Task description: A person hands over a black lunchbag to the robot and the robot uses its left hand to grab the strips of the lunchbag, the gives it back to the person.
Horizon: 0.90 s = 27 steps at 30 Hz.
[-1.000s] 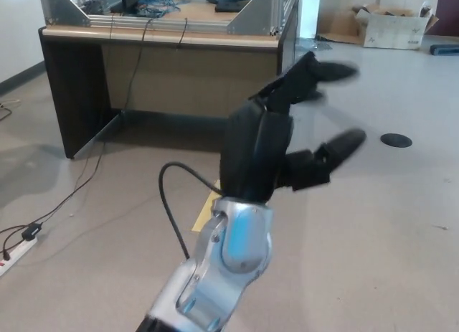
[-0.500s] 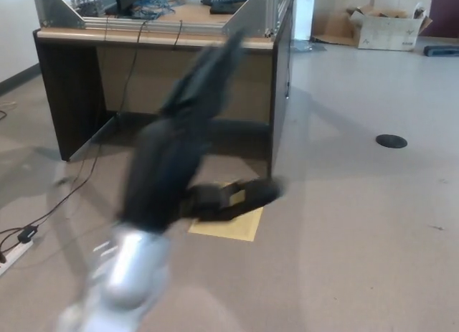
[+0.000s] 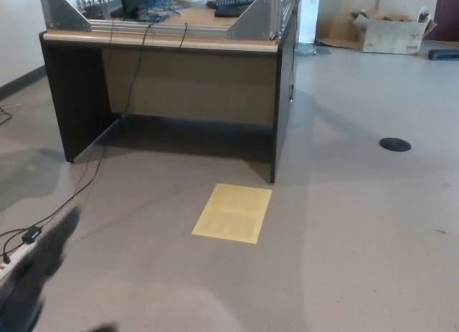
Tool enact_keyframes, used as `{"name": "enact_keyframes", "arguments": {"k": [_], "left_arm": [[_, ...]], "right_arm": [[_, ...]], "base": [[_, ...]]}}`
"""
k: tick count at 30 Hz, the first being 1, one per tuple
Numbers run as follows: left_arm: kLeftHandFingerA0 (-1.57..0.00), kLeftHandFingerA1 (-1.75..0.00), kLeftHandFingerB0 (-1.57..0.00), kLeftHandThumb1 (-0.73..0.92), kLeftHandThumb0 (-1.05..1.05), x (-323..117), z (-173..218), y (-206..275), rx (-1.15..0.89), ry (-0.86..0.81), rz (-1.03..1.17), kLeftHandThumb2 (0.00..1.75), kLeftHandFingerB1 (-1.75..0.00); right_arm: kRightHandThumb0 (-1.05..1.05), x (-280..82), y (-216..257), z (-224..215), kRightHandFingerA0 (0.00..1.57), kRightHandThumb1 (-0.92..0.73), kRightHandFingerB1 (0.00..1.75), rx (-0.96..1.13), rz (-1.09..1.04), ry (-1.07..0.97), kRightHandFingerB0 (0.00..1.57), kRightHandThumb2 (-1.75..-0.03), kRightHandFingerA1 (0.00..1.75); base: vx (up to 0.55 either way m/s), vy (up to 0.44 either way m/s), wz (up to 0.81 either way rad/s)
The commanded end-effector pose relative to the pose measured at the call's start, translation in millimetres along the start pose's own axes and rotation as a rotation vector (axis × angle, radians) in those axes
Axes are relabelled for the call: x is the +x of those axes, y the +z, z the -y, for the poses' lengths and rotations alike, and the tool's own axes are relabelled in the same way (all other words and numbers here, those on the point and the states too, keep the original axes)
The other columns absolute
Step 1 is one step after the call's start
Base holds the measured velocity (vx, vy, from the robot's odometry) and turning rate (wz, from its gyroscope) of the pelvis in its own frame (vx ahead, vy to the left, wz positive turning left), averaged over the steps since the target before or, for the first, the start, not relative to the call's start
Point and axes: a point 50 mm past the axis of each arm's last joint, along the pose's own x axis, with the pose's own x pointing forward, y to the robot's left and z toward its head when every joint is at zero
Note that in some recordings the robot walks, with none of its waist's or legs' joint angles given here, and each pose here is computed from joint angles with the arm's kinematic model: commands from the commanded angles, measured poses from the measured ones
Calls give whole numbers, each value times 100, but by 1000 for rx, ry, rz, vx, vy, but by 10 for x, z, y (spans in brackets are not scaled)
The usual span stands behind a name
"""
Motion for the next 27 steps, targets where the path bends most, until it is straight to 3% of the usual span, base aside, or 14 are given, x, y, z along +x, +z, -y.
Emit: {"name": "enact_keyframes", "arguments": {"k": [1,5,6,8,11,12,13,15,16,18,19,23,24,27], "left_arm": [[0,-14,0,42,-70,-583,-157,-534,58,24,-129,84,-13],[-2,-19,-3,39,-63,-862,-136,-843,61,16,-279,80,-19],[-1,-19,-2,39,-63,-951,-116,-921,59,3,-330,80,-20],[-6,-15,-7,43,-68,-1018,-104,-987,64,-16,-365,81,-17],[-5,-24,-13,42,-65,-1119,-120,-1107,37,-47,-452,78,-21],[-11,-28,-8,50,-62,-1111,-119,-1113,34,-48,-455,56,-23],[-7,-33,-12,45,-70,-1093,-110,-1127,23,-66,-470,78,-21],[-8,-30,-13,46,-73,-1084,-105,-1176,6,-126,-522,78,-21],[-1,-49,0,26,-34,-1115,-92,-1207,-18,-147,-551,86,-48],[-1,-49,0,29,-34,-1136,-91,-1236,-15,-175,-577,88,-47],[-20,-32,-18,54,-65,-1152,-82,-1242,-13,-179,-578,56,-27],[-20,-30,-17,59,-67,-1196,-57,-1262,-21,-221,-600,58,-26],[-20,-30,-18,59,-66,-1199,-53,-1262,-28,-216,-600,58,-27],[-18,-30,-18,59,-66,-1188,-50,-1267,-39,-211,-603,59,-27]], "right_arm": [[-54,-59,-95,155,49,-73,42,-2,-22,-63,48,-61,47],[-55,-59,-96,138,43,-73,38,10,-27,-67,39,-61,45],[-56,-65,-102,125,39,-57,50,8,-29,-65,25,-97,59],[-56,-72,-107,119,39,-57,49,6,-28,-67,24,-97,59],[-60,-77,-117,86,37,-59,47,15,-40,-74,20,-99,58],[-62,-79,-121,93,36,-61,47,14,-41,-75,20,-99,57],[-67,-91,-134,108,34,-63,47,6,-44,-78,21,-99,56],[-69,-101,-145,114,33,-64,47,2,-47,-81,23,-99,55],[-70,-128,-165,102,33,-65,47,-8,-49,-79,23,-100,55],[-70,-149,-178,84,32,-65,47,2,-50,-77,23,-100,55],[-69,-170,-193,80,32,-65,47,8,-51,-74,22,-99,55],[-70,-202,-223,81,32,-65,47,5,-58,-68,22,-100,55],[-63,-203,-221,77,35,-80,36,10,-56,-70,33,-64,42],[-64,-190,-208,82,36,-80,37,16,-50,-75,34,-64,42]], "base": [[0,0,0],[0,0,0],[0,0,0],[0,0,0],[0,0,0],[0,0,0],[0,0,0],[0,0,0],[0,0,0],[0,0,0],[0,0,0],[0,0,0],[0,0,0],[0,0,0]]}}
